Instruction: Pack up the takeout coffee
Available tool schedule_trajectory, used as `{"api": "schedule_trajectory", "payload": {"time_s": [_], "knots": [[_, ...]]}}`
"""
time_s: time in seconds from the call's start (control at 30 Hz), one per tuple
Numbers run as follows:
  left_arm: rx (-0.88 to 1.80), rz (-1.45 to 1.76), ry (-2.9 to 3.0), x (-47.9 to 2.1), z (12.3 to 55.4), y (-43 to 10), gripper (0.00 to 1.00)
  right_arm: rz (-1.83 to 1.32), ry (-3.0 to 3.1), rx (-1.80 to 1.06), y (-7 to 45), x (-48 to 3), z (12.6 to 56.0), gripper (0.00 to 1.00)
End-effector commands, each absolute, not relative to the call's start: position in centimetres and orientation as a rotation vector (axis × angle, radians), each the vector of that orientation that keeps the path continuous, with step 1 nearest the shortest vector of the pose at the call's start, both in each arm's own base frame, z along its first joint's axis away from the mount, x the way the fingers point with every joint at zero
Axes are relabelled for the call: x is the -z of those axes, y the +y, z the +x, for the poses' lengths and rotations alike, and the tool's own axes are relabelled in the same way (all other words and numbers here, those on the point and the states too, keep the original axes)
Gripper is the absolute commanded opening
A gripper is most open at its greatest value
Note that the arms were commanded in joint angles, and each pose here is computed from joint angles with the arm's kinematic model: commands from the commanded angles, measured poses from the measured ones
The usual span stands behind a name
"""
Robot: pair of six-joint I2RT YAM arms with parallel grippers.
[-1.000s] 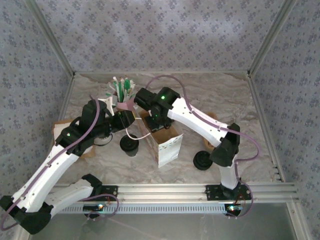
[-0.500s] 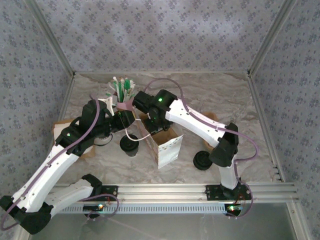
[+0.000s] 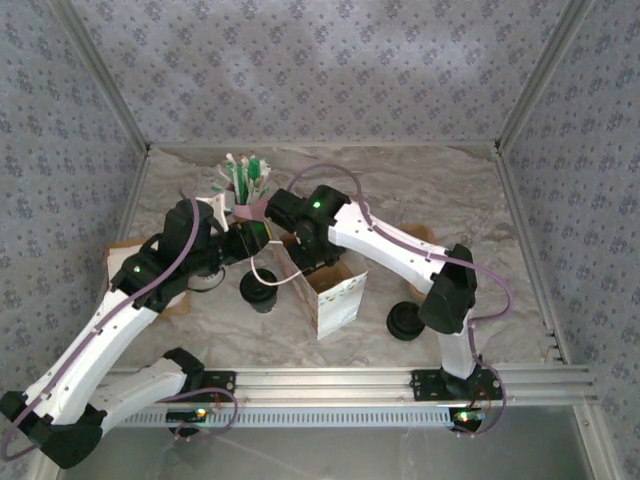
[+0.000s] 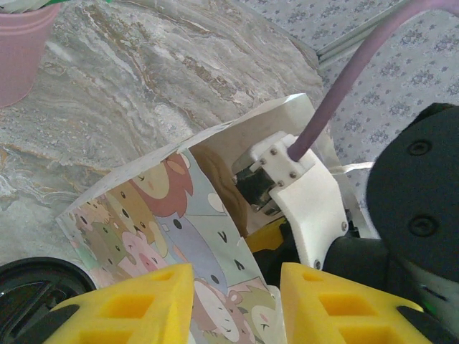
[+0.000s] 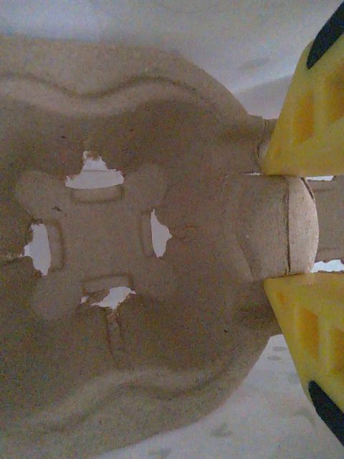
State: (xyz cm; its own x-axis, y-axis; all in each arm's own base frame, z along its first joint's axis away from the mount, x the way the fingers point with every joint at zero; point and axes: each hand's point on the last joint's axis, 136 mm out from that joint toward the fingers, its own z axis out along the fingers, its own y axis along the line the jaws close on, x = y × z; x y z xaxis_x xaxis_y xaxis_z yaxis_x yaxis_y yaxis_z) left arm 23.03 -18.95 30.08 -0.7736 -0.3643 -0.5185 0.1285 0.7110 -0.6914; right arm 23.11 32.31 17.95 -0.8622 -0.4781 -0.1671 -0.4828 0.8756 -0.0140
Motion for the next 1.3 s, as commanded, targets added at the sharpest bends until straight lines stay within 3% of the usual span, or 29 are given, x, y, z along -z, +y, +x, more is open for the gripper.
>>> {"api": "schedule_trajectory", "payload": {"time_s": [0.0, 1.27], "knots": [[0.99, -0.163, 2.237, -30.7, 23.2, -19.0, 0.37, -0.763, 2.908, -0.018, 32.2, -16.7, 22.7, 0.37], [1.024, -0.164, 2.223, -30.8, 23.0, -19.2, 0.32, -0.679, 2.908, -0.094, 30.5, -12.6, 22.2, 0.37]]}}
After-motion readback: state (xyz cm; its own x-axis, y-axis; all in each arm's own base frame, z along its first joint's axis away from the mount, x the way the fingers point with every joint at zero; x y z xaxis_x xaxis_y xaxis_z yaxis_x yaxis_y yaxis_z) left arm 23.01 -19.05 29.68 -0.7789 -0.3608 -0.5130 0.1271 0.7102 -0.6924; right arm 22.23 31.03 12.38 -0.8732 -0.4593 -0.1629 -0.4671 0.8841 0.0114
